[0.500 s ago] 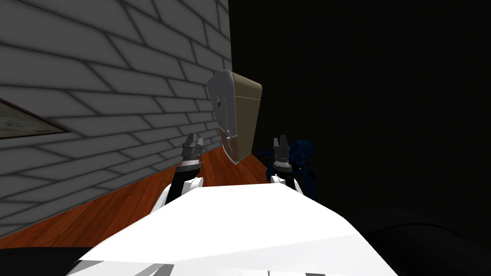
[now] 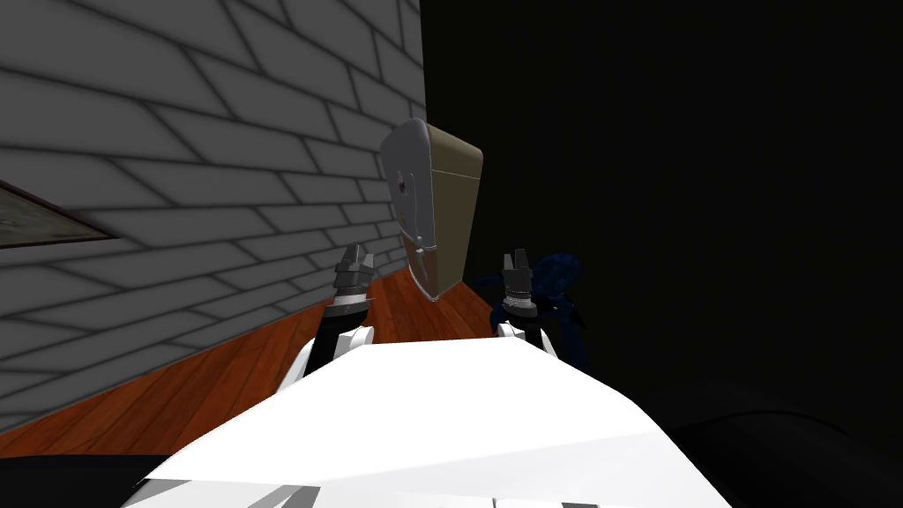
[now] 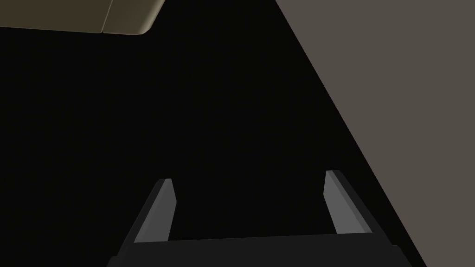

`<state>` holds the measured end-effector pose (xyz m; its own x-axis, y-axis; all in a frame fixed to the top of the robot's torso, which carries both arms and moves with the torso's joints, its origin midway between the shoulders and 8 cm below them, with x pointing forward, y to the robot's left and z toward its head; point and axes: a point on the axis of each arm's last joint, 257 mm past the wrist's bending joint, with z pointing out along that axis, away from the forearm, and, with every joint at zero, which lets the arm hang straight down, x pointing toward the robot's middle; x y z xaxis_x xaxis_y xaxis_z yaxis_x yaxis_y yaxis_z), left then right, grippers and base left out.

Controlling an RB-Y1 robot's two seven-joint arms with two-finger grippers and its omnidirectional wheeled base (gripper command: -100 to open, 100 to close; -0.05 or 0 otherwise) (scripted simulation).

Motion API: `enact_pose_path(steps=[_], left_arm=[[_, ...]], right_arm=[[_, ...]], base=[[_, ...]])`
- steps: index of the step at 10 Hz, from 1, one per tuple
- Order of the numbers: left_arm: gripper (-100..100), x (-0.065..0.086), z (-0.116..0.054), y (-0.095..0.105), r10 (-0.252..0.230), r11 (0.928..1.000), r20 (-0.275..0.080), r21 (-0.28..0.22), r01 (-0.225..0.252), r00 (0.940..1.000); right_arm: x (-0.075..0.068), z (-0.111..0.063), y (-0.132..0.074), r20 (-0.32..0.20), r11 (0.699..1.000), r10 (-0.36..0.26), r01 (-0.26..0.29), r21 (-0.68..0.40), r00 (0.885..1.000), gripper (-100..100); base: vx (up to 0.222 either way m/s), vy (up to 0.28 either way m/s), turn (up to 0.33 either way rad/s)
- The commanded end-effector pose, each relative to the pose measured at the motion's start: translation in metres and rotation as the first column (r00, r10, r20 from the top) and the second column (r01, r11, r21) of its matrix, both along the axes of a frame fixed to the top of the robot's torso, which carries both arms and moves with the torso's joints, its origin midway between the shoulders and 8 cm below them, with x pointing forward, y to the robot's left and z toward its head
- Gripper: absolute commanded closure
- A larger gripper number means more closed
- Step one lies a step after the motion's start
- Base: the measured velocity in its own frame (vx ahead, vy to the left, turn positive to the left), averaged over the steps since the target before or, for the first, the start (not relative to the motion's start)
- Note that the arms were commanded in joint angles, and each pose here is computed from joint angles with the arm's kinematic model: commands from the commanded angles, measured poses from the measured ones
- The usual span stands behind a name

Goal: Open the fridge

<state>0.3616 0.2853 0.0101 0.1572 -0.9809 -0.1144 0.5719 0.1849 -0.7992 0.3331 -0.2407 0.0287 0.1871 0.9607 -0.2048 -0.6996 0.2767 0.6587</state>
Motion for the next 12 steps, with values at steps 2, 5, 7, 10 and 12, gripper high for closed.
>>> enact_pose_path(steps=[2,5,7,10,12], left_arm=[[0,0.0,0.0,0.0,0.0,1.0,0.0,0.0,0.0,1.0],[-100,0.003,-0.003,-0.004,-0.013,0.9992,-0.012,0.039,0.013,0.9998],[-100,0.01,-0.013,-0.01,-0.018,0.9953,-0.038,0.094,0.022,0.9991],[-100,0.022,-0.032,-0.014,-0.006,0.9883,-0.075,0.151,0.018,0.9972],[-100,0.029,-0.043,-0.017,0.002,0.9823,-0.097,0.187,0.017,0.9952]], right_arm=[[0.0,0.0,0.0,0.0,1.0,0.0,0.0,0.0,1.0,0],[0.0,0.0,0.0,0.0,1.0,0.0,0.0,0.0,1.0,0],[0.0,0.0,0.0,-0.001,1.0,0.0,0.0,0.0,1.0,0],[0.0,0.0,0.0,-0.001,1.0,0.0,0.0,0.0,1.0,0],[0.0,0.0,0.0,-0.001,1.0,0.0,0.0,0.0,1.0,0]], base=[[0.0,0.0,0.0],[0.014,0.001,-0.014],[0.114,0.035,-0.088],[0.204,0.059,-0.099],[0.192,0.06,-0.099]])
